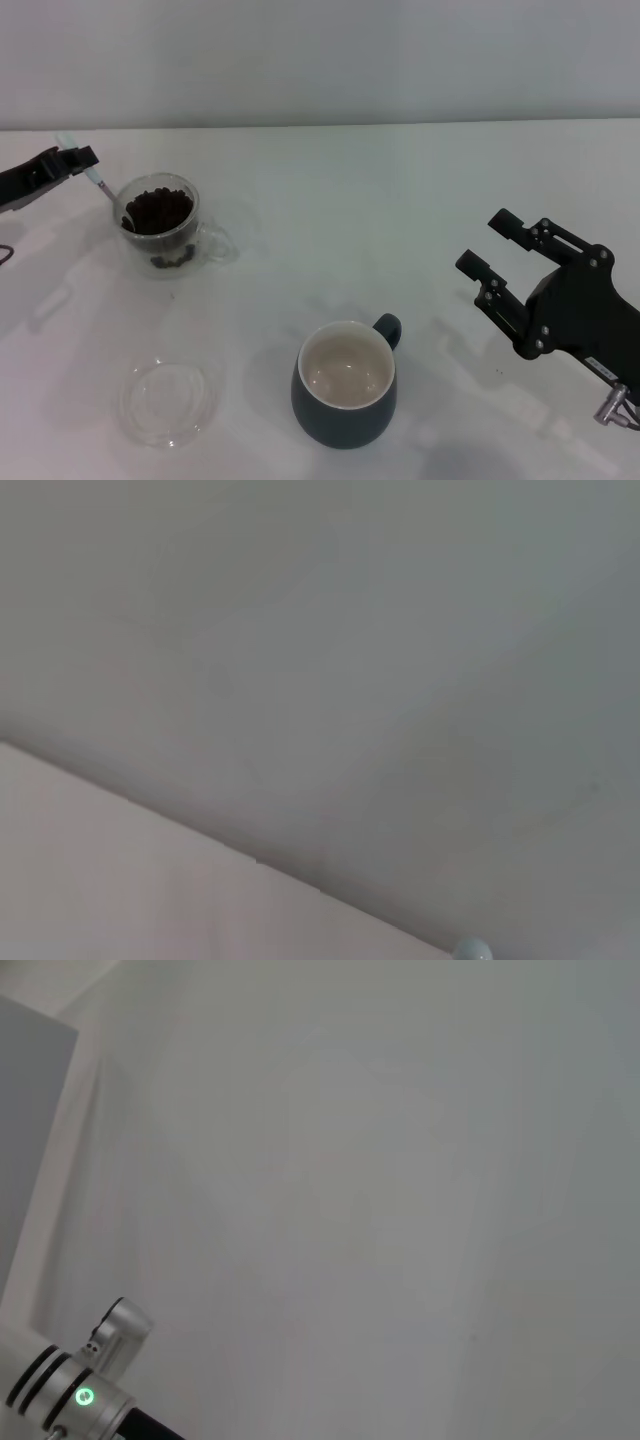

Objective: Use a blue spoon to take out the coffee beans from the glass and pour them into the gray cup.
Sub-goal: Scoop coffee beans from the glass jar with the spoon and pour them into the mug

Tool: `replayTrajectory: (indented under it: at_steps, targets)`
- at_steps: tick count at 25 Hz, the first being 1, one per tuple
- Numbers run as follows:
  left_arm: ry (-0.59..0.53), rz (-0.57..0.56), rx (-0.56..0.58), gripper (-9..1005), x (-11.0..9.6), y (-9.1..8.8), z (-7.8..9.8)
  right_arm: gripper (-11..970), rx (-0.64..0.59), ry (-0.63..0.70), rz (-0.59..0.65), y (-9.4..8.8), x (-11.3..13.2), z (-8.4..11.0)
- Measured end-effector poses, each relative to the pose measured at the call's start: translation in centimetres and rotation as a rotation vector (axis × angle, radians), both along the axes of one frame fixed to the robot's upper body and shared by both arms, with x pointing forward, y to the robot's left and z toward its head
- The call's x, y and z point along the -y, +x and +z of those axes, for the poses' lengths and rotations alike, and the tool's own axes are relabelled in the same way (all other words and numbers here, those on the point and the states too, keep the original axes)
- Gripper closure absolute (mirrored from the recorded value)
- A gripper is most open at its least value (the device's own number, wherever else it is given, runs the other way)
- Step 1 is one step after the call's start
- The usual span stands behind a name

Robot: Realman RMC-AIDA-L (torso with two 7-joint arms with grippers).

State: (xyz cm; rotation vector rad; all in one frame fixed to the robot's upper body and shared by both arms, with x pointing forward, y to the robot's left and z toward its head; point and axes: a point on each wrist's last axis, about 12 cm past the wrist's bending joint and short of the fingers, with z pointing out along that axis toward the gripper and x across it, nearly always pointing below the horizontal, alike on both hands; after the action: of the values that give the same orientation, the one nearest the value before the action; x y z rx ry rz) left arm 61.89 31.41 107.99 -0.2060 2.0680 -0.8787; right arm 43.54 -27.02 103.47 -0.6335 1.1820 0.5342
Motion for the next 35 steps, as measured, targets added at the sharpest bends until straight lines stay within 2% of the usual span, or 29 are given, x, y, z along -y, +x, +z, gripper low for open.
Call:
replayTrajectory:
  at_steps: [10,17,28,35]
  targets:
    - [-0.158,0.071,-0.059,876,-1.0,-1.5,-1.0,477,-0.013,-0.019,-0.008,0.6,-0.1,-0.1]
    - [-0.270,0.141,-0.059,874,-2.2,-2.8,-1.5,477,-0.006,-0.020,-0.016,1.1,0.0,0.1]
    - [-0.373,0.194,-0.026,875,-3.7,-4.1,-1.5,476,0.001,-0.029,-0.015,1.8,-0.1,0.3]
    - [-0.421,0.178,0.000,875,-3.7,-4.4,-1.0,476,-0.006,-0.036,-0.021,2.1,-0.2,0.2]
